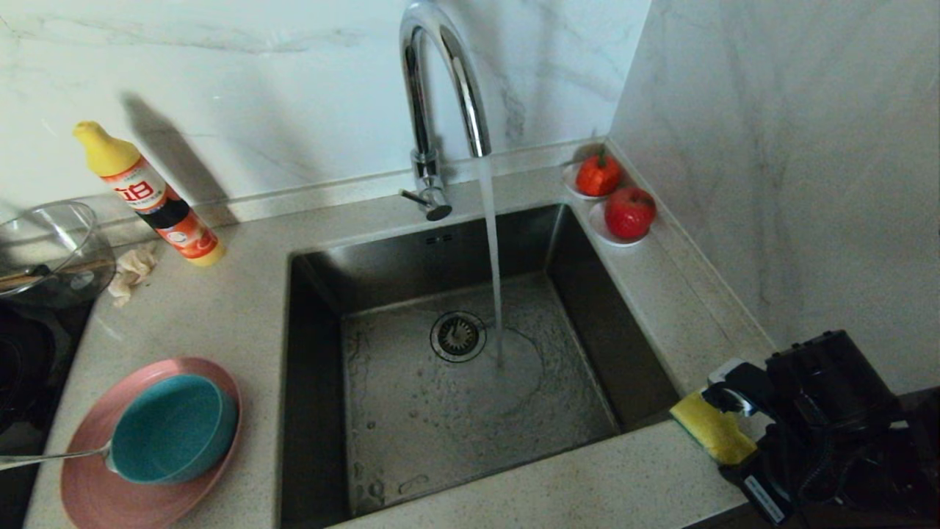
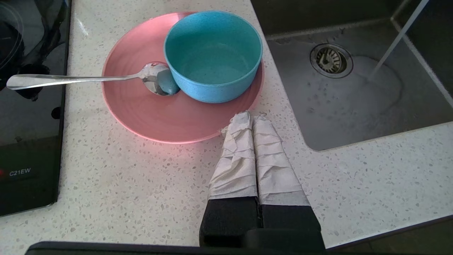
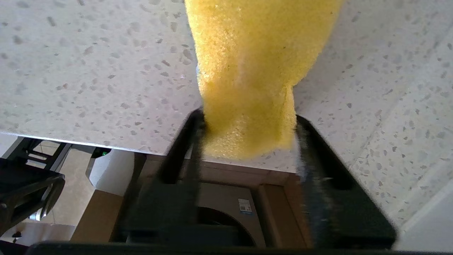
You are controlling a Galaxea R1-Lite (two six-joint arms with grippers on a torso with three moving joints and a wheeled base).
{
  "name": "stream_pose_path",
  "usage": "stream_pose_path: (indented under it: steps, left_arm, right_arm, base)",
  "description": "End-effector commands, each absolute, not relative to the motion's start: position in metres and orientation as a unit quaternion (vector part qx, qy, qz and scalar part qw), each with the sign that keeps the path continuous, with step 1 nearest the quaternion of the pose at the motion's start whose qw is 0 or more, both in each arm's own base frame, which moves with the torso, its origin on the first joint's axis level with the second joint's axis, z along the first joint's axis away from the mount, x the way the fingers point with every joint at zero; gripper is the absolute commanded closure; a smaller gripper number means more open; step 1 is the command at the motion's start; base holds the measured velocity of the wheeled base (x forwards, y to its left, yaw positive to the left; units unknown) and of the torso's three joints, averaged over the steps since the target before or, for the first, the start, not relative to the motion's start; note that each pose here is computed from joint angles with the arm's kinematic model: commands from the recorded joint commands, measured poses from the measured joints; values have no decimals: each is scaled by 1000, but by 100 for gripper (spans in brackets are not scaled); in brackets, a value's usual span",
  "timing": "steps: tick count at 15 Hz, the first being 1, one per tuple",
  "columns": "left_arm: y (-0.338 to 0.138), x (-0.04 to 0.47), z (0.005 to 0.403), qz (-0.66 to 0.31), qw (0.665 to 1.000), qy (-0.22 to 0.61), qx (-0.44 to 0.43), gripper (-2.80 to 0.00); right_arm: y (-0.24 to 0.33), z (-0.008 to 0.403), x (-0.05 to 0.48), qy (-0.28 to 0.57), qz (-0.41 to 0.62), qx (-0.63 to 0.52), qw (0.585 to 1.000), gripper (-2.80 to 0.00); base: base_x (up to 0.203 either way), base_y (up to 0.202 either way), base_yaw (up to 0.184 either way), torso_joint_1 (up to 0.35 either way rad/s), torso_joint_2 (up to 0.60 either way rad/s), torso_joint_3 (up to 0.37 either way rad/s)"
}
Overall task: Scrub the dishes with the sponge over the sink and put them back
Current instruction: Rinse the spoon
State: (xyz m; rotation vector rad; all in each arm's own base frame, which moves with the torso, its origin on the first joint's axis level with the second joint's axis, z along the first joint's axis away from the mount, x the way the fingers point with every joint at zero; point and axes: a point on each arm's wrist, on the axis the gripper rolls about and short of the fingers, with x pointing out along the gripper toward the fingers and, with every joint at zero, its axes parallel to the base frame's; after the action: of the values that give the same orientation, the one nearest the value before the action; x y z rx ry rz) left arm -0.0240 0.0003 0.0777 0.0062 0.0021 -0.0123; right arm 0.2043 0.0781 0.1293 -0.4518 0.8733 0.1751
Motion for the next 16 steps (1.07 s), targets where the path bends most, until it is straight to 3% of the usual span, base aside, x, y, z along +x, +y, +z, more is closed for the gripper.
stream_pose_path:
  steps: [1,8,16]
  left_arm:
    - [0,-24,78,-6,1000,0,3,0]
    - [0,-24,78,-6,1000,0,3,0]
    - [0,-24,78,-6,1000,0,3,0]
  right_arm:
    - [78,130,203,418,85,-217,878,0]
    - [80,136,201,407,89,-214,883,0]
    - [97,203,160,326,164,-225,903,0]
  base:
    - [0,0,0,0,0,0]
    - [0,0,0,0,0,0]
    - [0,0,0,0,0,0]
